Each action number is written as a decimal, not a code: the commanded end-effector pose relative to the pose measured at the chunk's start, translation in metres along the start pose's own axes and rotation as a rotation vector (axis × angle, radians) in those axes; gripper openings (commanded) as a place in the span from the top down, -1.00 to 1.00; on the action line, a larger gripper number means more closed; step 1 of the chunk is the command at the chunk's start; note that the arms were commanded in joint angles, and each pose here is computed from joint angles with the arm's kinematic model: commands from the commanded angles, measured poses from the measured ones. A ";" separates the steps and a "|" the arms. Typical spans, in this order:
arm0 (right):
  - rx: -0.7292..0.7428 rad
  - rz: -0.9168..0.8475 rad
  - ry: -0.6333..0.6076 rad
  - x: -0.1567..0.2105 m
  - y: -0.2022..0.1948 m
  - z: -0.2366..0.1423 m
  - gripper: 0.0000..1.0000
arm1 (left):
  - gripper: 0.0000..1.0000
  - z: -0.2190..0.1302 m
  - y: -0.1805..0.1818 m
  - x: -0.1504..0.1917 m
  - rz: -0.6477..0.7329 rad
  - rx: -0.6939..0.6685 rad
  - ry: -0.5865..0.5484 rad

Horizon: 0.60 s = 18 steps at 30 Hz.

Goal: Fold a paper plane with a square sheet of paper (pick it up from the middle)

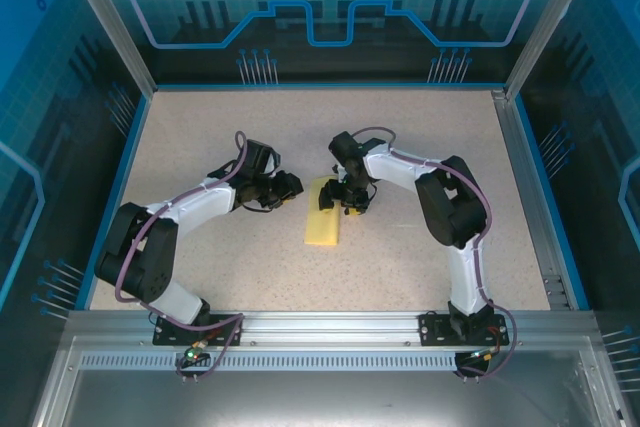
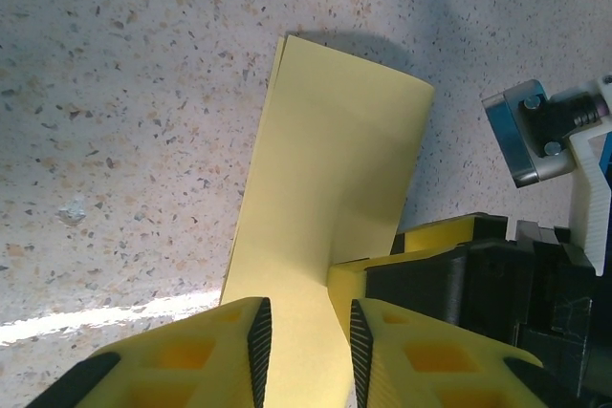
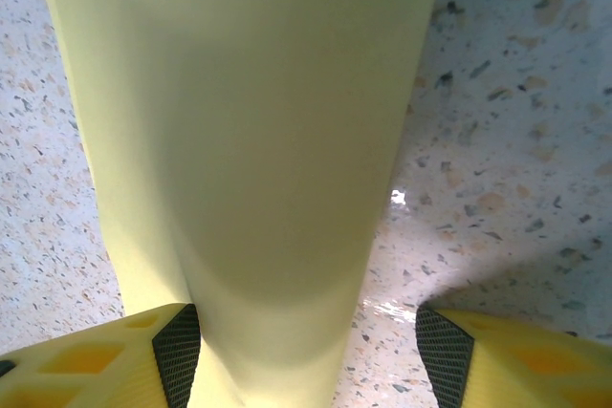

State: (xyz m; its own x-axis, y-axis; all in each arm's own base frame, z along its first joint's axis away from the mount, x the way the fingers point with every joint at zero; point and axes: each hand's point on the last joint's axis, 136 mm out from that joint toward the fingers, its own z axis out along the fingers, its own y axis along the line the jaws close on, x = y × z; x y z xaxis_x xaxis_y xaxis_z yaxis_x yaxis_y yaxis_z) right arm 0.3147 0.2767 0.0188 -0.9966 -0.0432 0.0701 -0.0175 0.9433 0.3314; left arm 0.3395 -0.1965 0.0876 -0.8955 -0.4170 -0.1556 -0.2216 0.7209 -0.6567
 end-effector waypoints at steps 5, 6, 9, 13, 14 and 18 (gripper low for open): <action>0.136 -0.004 0.083 0.015 -0.032 0.030 -0.34 | 0.44 0.009 -0.007 0.003 0.011 0.020 0.067; 0.141 -0.002 0.085 0.015 -0.033 0.030 -0.34 | 0.47 0.011 -0.008 0.003 0.006 0.024 0.074; 0.146 -0.003 0.090 0.016 -0.035 0.032 -0.34 | 0.55 0.019 -0.014 0.004 -0.003 0.054 0.108; 0.143 0.001 0.088 0.016 -0.034 0.033 -0.32 | 0.80 0.032 -0.017 0.007 -0.016 0.060 0.156; 0.145 0.002 0.089 0.016 -0.035 0.034 -0.32 | 0.86 0.034 -0.018 0.008 -0.019 0.056 0.165; 0.143 0.004 0.089 0.016 -0.035 0.034 -0.31 | 1.00 0.047 -0.010 0.012 -0.046 0.019 0.192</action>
State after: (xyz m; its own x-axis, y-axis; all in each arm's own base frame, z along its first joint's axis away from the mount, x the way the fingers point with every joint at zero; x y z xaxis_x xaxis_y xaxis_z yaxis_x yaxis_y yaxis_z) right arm 0.3141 0.2758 0.0176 -0.9952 -0.0606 0.0764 -0.0330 0.9463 0.3216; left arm 0.3525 -0.2262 0.0606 -0.9353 -0.3525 -0.0327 -0.2408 0.7014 -0.6709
